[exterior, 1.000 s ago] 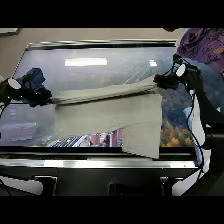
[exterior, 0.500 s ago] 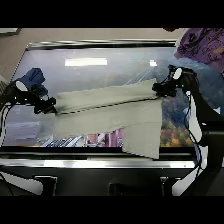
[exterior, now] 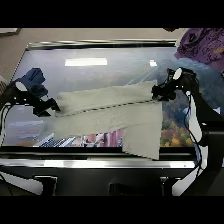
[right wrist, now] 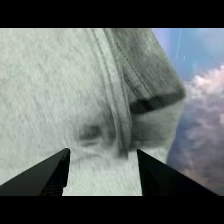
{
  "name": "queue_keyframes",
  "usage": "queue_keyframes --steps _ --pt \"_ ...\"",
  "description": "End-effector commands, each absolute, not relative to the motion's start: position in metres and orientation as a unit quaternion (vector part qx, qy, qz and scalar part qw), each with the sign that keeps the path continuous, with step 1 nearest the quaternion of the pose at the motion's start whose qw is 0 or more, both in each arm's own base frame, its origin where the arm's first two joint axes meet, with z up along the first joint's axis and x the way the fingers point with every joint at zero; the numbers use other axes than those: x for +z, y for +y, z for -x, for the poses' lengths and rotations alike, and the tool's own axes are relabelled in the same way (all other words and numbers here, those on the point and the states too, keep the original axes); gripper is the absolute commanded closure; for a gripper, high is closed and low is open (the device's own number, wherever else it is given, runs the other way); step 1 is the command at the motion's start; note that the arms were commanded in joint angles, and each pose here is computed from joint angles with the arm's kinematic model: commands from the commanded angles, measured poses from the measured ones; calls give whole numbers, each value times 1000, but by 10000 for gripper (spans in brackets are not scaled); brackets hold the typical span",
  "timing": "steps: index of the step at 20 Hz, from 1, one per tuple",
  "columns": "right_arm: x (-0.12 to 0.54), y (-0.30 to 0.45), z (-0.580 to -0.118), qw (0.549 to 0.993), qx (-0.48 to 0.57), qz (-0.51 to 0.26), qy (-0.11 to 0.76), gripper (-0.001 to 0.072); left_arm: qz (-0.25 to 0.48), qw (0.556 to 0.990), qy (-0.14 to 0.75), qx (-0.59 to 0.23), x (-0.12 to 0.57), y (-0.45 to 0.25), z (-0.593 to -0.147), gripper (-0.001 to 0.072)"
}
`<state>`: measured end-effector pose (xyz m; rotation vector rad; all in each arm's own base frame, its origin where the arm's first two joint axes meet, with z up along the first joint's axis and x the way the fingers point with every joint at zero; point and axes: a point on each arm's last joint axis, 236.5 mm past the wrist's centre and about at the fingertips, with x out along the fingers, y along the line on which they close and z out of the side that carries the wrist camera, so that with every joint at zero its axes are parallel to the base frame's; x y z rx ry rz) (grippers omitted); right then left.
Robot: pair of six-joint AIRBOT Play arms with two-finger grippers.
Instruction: Fold the clothes and pants, and hang the long-sleeved shirts on hangers.
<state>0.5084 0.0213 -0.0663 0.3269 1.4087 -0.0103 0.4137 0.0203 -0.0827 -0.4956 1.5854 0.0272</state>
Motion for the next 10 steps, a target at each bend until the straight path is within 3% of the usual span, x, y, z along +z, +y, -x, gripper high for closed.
queue_keyframes --steps 1,5,10 --pt "-28 9 -493 755 31 -120 644 211 208 701 681 37 -49 51 -410 7" --pt "11 -32 -455 748 76 -190 631 215 254 736 625 63 3 84 -392 7" --pt "-39 -39 -339 644 74 -318 692 215 350 728 585 71 5 78 -335 8"
